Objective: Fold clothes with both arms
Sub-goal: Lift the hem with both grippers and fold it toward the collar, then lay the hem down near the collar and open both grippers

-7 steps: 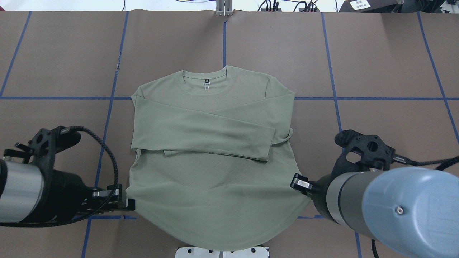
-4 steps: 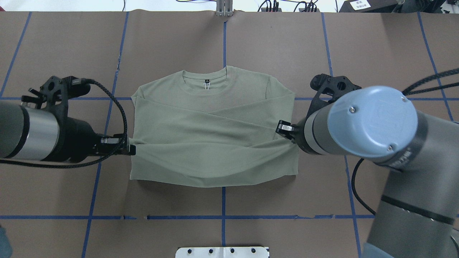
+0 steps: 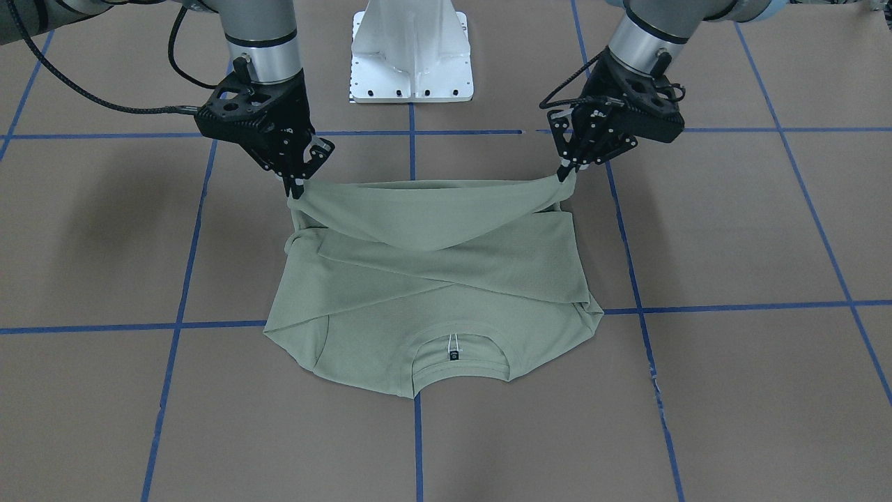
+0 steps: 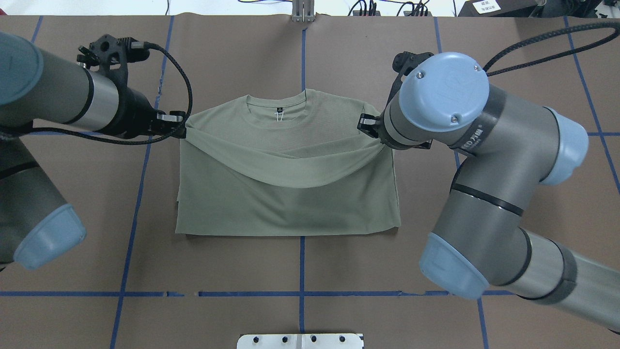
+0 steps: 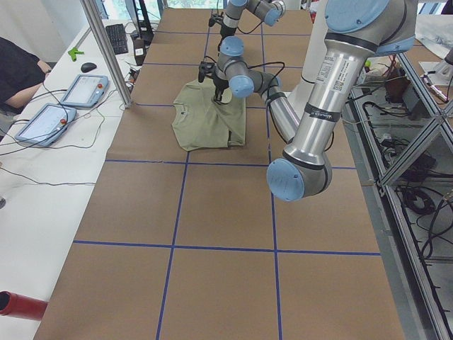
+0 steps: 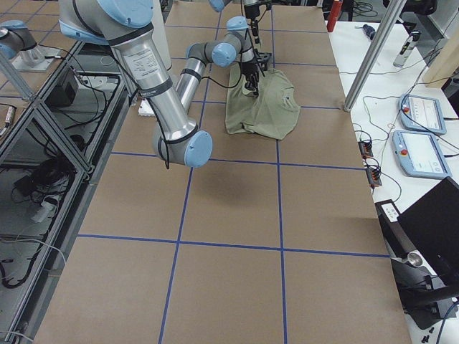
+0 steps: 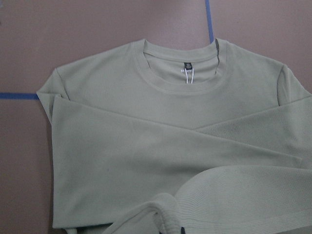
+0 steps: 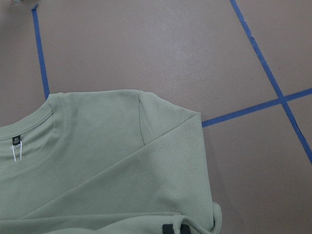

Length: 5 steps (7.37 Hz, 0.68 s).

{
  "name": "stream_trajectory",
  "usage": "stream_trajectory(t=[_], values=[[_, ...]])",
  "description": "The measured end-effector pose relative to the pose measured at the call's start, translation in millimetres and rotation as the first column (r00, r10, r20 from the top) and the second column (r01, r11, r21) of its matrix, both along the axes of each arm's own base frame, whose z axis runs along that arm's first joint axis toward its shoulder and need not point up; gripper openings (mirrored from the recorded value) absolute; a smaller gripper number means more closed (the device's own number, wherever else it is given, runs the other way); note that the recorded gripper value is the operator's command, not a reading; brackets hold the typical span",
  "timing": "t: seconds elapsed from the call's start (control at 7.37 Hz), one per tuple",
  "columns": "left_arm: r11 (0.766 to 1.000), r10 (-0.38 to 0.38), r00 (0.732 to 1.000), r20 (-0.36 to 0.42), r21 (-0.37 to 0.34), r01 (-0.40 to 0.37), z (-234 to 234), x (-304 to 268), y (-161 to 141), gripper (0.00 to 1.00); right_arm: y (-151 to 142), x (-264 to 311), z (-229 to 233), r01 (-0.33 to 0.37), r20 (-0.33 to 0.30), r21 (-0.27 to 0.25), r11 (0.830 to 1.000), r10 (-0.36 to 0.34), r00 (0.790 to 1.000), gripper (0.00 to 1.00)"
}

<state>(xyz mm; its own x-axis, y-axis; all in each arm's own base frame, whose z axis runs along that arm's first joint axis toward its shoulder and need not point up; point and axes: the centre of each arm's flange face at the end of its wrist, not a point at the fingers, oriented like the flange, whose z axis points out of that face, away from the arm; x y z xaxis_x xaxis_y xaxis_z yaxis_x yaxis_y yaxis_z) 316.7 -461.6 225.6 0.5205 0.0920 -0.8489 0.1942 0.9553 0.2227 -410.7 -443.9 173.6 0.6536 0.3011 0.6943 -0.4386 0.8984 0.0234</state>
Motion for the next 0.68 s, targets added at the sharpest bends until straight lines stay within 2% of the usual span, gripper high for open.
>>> stream_trajectory(t=[0.27,0.68], values=[[1.000,0.005,0.997,0.083,0.020,-0.006,31.8,22.6,-59.3,0.00,-56.6,-43.2,16.4,-0.015,-0.016,0.005,1.000,0.015,1.000,0.00],[1.000,0.002,0.992,0.129,0.025,-0.005,116.1,84.6,-138.0,0.00,-143.9,-80.4,71.6,-0.009,-0.060,0.020,1.000,0.011,0.998,0.00]])
